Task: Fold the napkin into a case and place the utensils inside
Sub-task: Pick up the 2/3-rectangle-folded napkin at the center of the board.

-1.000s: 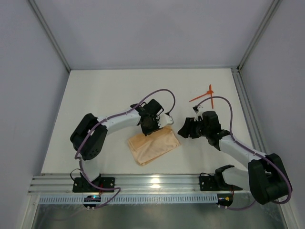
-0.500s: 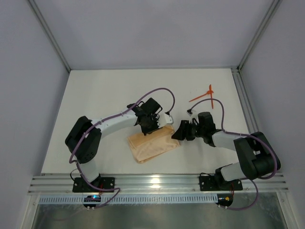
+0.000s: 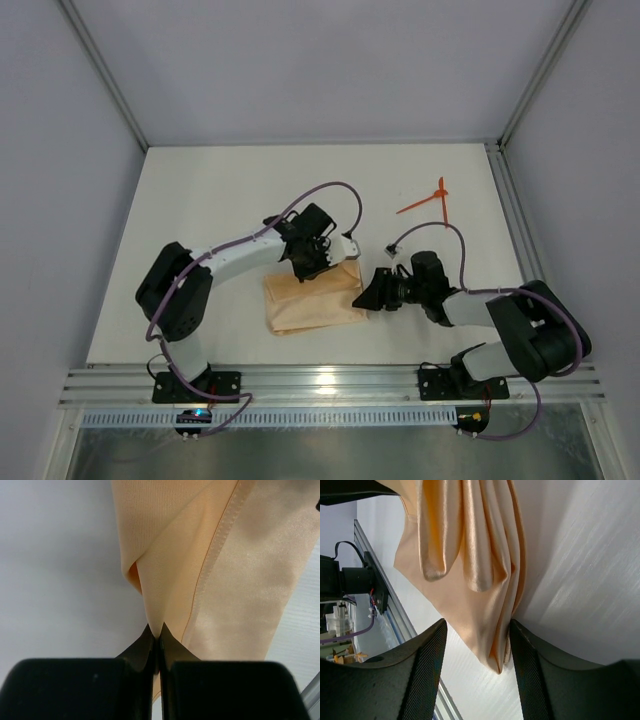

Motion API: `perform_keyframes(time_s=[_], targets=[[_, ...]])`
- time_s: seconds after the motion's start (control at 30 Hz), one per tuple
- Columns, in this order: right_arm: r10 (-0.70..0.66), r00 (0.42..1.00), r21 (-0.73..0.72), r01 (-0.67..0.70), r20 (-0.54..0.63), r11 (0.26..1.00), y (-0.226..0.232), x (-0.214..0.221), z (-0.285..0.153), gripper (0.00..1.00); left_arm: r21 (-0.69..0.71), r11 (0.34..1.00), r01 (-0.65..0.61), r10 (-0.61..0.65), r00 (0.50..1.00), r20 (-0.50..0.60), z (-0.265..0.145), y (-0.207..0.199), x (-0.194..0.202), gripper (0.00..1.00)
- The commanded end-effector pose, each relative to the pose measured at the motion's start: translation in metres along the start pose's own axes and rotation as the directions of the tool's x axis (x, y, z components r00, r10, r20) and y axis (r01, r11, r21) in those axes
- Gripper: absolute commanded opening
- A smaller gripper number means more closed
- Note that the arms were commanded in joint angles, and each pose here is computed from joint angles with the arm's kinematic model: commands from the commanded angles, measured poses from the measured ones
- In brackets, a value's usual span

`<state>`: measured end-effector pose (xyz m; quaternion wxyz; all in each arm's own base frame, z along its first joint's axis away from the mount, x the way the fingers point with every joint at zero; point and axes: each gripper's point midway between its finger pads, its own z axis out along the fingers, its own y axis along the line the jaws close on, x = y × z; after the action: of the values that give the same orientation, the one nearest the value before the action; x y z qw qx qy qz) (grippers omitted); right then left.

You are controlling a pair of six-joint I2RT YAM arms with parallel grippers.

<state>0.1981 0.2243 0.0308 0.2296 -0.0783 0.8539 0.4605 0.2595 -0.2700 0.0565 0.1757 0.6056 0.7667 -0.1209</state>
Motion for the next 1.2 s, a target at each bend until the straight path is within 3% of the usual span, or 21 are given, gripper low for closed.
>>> perform_keyframes(time_s=[0.0, 0.27, 0.47, 0.6, 0.63, 0.67, 0.7, 0.77, 0.9, 0.93, 1.0, 1.03, 1.13, 1.17], targets=[[0.063, 0.998, 0.033, -0.062, -0.024, 0.998, -0.007, 0.021, -0.005, 0.57, 0.011, 1.000, 0.002, -0.003, 1.000, 0.029, 0.002, 0.000, -0.004, 0.00], [-0.059, 0.997, -0.055, 0.062, 0.059, 0.997, 0.023, 0.013, 0.001, 0.57, 0.029, 0.999, -0.020, 0.019, 1.000, 0.025, 0.012, -0.001, 0.000, 0.00], [-0.067, 0.995, -0.126, 0.077, 0.079, 0.989, 0.035, 0.014, 0.009, 0.56, 0.026, 0.999, -0.024, 0.023, 1.000, 0.013, 0.024, 0.005, 0.001, 0.00], [-0.106, 0.991, 0.009, 0.106, 0.085, 0.994, 0.024, 0.012, 0.001, 0.54, 0.025, 0.999, -0.044, 0.044, 0.999, -0.008, 0.031, 0.005, 0.012, 0.00], [-0.178, 0.974, 0.018, 0.177, 0.141, 0.984, 0.039, -0.002, -0.008, 0.55, 0.026, 0.998, -0.054, 0.055, 0.998, -0.009, 0.031, 0.005, 0.014, 0.00], [-0.204, 0.970, 0.160, 0.182, 0.132, 0.970, 0.027, -0.008, -0.014, 0.56, 0.028, 0.998, -0.056, 0.056, 0.998, -0.009, 0.031, 0.005, 0.015, 0.00], [-0.306, 0.944, 0.193, 0.280, 0.121, 0.940, 0.034, -0.011, -0.019, 0.56, 0.030, 0.998, -0.059, 0.059, 0.998, -0.007, 0.032, 0.004, 0.015, 0.00], [-0.390, 0.904, 0.268, 0.338, 0.173, 0.902, 0.045, -0.031, -0.040, 0.57, 0.044, 0.997, -0.063, 0.063, 0.998, -0.001, 0.032, 0.002, 0.015, 0.00], [-0.607, 0.767, 0.220, 0.568, 0.206, 0.793, 0.084, -0.043, -0.050, 0.57, 0.047, 0.997, -0.062, 0.062, 0.998, 0.013, 0.031, 0.001, 0.012, 0.00], [-0.714, 0.675, 0.207, 0.684, 0.184, 0.700, 0.092, -0.043, -0.049, 0.57, 0.047, 0.997, -0.062, 0.062, 0.998, 0.013, 0.031, 0.001, 0.012, 0.00], [-0.821, 0.548, 0.127, 0.813, 0.158, 0.568, 0.119, -0.038, -0.041, 0.58, 0.051, 0.997, -0.061, 0.060, 0.998, 0.010, 0.030, 0.000, 0.013, 0.00], [-0.925, 0.374, 0.059, 0.924, 0.069, 0.378, 0.118, -0.019, -0.036, 0.58, 0.053, 0.997, -0.061, 0.060, 0.998, 0.010, 0.030, 0.000, 0.013, 0.00], [-0.988, 0.126, -0.084, 0.988, -0.086, 0.133, 0.111, -0.001, -0.027, 0.59, 0.053, 0.997, -0.064, 0.064, 0.998, 0.006, 0.029, 0.000, 0.014, 0.00], [-0.986, 0.017, -0.154, 0.987, -0.165, 0.042, 0.100, 0.003, -0.033, 0.59, 0.050, 0.997, -0.065, 0.065, 0.998, 0.007, 0.028, 0.000, 0.013, 0.00]])
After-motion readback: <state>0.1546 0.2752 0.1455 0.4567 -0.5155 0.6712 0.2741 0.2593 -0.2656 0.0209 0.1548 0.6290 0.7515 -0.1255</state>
